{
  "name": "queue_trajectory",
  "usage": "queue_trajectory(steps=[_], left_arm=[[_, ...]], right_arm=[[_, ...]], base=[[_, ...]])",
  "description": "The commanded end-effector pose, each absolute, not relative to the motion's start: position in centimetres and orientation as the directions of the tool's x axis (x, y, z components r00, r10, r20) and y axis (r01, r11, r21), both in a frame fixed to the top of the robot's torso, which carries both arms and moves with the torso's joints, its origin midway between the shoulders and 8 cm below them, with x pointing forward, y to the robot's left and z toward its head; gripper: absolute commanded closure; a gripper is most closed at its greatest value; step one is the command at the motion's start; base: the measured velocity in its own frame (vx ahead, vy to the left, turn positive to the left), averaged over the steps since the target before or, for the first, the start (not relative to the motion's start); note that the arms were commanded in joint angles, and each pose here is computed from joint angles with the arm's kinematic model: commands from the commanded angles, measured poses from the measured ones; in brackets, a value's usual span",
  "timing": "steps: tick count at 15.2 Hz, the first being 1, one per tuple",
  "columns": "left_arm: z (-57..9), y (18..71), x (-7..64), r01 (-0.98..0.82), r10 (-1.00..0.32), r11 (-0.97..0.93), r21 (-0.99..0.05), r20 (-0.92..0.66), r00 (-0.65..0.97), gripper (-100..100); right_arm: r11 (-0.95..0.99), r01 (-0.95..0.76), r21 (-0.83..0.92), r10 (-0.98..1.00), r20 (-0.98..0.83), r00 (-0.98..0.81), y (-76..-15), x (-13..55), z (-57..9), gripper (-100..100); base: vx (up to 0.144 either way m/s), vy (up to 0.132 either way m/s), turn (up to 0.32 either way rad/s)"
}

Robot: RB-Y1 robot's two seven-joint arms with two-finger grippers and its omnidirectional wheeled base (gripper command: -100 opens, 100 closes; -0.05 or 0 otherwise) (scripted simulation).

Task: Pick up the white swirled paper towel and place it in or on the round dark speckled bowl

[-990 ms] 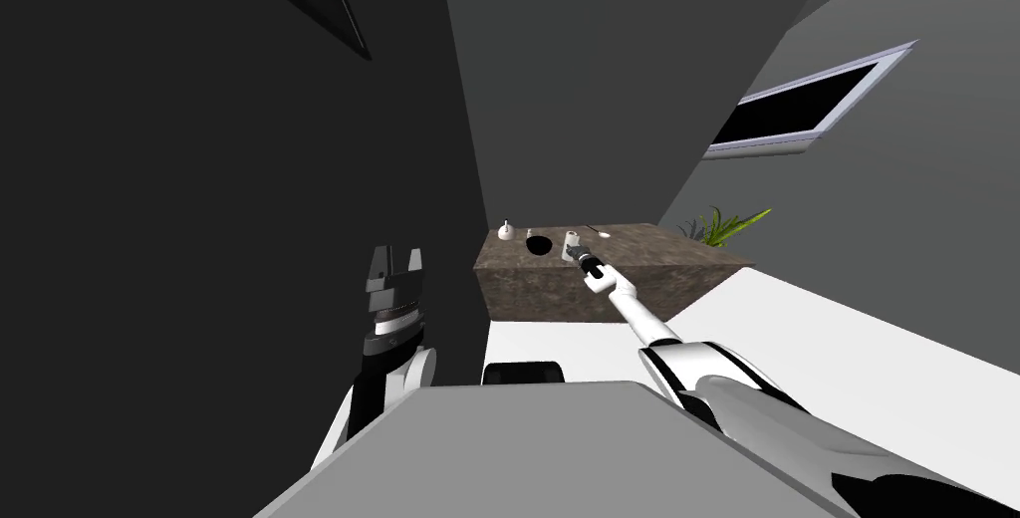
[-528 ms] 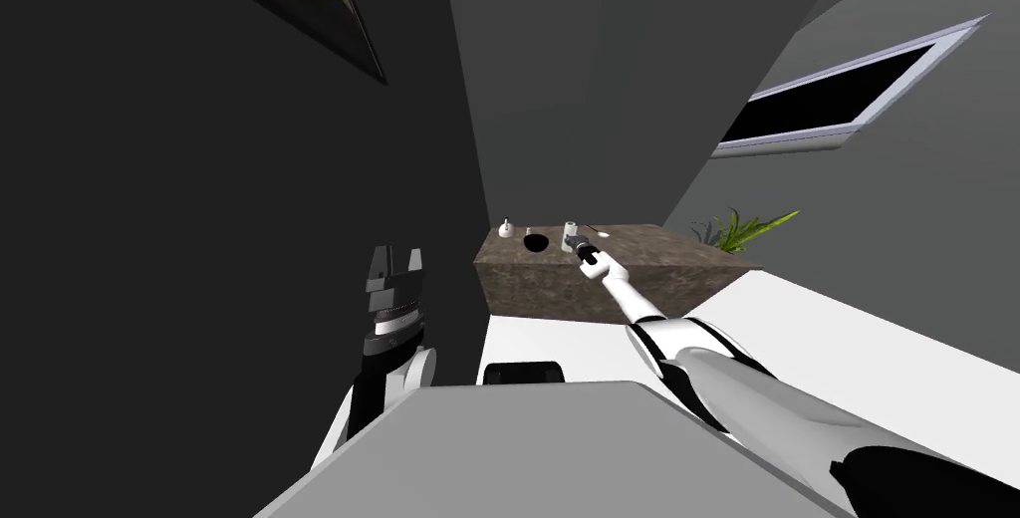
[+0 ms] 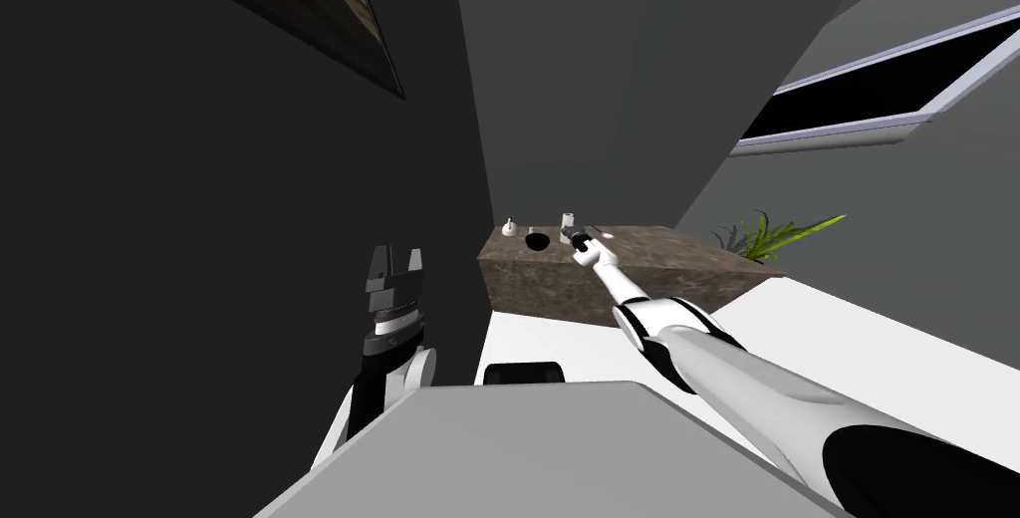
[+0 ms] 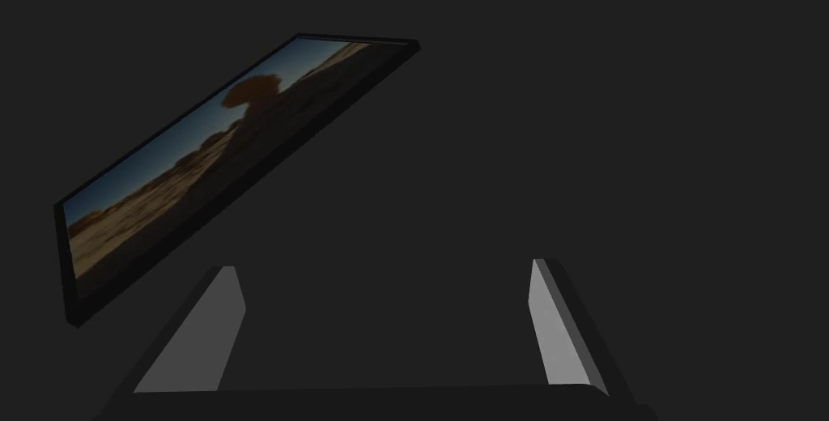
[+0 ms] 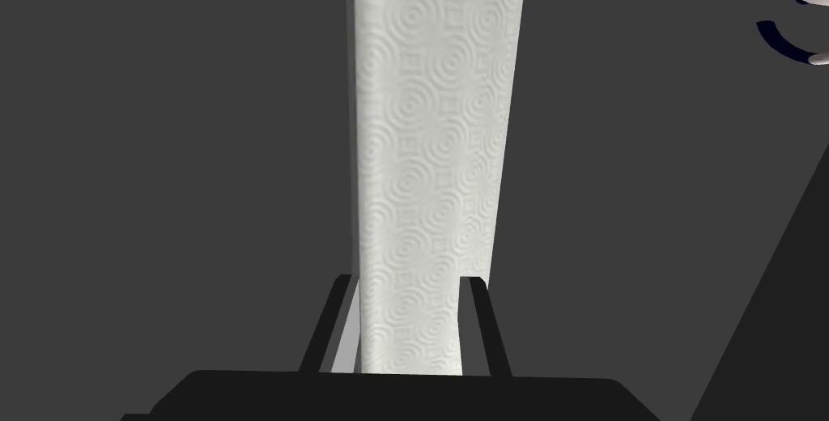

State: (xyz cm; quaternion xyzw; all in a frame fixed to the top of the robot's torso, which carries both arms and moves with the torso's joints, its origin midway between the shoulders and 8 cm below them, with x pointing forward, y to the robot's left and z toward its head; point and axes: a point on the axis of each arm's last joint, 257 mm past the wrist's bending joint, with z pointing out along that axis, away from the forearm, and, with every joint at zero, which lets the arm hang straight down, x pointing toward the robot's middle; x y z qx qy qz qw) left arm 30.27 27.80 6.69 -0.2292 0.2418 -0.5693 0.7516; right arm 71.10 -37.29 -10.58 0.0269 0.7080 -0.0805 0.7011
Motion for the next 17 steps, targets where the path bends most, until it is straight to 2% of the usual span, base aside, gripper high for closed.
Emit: queue_trajectory(steps=[1, 8, 17], left_arm=[[6.7, 27.8, 30.3, 0.745, -0.967, 0.247, -0.62, -0.102, 0.235, 0], [6.7, 27.8, 30.3, 0.745, -0.967, 0.247, -0.62, -0.102, 0.235, 0], [6.7, 27.8, 30.3, 0.745, -0.967, 0.247, -0.62, -0.102, 0.235, 0]], right_arm=[[0.982, 0.172, -0.072, -0.07, -0.997, -0.019, -36.9, 71.8, -9.6, 100], [0.973, 0.22, -0.069, -0.062, -0.997, -0.038, -35.1, 73.3, -8.2, 100], [0.961, 0.263, -0.083, -0.063, -0.994, -0.086, -32.2, 73.9, -9.2, 100]], base=[[-0.029, -0.03, 0.129], [-0.006, -0.004, 0.095], [0.049, 0.036, 0.058]])
